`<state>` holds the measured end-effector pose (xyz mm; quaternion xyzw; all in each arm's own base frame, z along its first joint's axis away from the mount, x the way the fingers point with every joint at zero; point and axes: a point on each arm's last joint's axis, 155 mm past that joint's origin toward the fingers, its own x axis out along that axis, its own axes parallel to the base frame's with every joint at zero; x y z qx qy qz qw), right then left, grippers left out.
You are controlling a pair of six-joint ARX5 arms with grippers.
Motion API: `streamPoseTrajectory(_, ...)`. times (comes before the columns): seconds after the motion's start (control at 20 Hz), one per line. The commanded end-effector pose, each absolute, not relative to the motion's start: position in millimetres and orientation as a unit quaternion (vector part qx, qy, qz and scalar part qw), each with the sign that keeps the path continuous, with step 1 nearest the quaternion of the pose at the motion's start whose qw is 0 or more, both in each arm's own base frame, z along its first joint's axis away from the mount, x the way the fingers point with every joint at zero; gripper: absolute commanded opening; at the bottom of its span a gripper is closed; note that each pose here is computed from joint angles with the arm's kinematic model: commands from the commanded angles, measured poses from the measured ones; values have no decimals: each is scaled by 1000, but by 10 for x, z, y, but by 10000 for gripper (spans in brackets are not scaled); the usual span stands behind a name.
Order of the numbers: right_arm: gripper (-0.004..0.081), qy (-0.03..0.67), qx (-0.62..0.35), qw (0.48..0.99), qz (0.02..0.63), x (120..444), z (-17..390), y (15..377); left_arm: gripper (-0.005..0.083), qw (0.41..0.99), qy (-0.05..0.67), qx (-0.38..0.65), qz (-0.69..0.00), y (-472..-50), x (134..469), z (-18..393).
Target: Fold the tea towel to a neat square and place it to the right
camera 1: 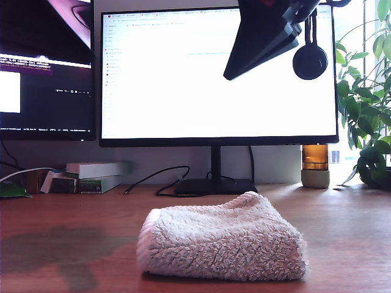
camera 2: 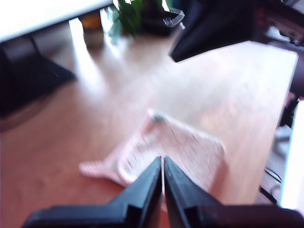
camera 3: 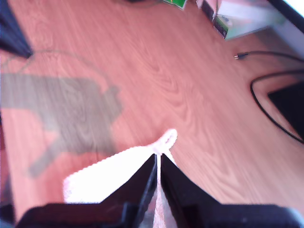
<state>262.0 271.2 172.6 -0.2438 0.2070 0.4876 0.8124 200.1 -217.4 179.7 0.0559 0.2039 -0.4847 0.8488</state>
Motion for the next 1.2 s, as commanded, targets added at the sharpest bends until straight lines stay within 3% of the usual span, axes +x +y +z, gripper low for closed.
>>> streamPoseTrajectory(0.0,-11,210,-267,789,513,2575,1394,2788,-23,850,204,51,-484,-2199,1997,1781)
streamPoseTrajectory(0.3,-11,214,-233,715,623,2455,919,3071,-23,844,199,50,-495,-2264,1945,1804)
streamPoseTrajectory(0.5,-11,237,-213,690,650,2472,619,3017,-23,844,201,50,-495,-2262,1942,1798)
streamPoseTrajectory(0.9,-11,273,-227,676,646,2613,218,2885,-23,842,204,50,-496,-2261,1933,1785)
streamPoseTrajectory(1.15,-11,384,-212,676,592,2556,-143,2664,-23,842,204,50,-496,-2261,1932,1784)
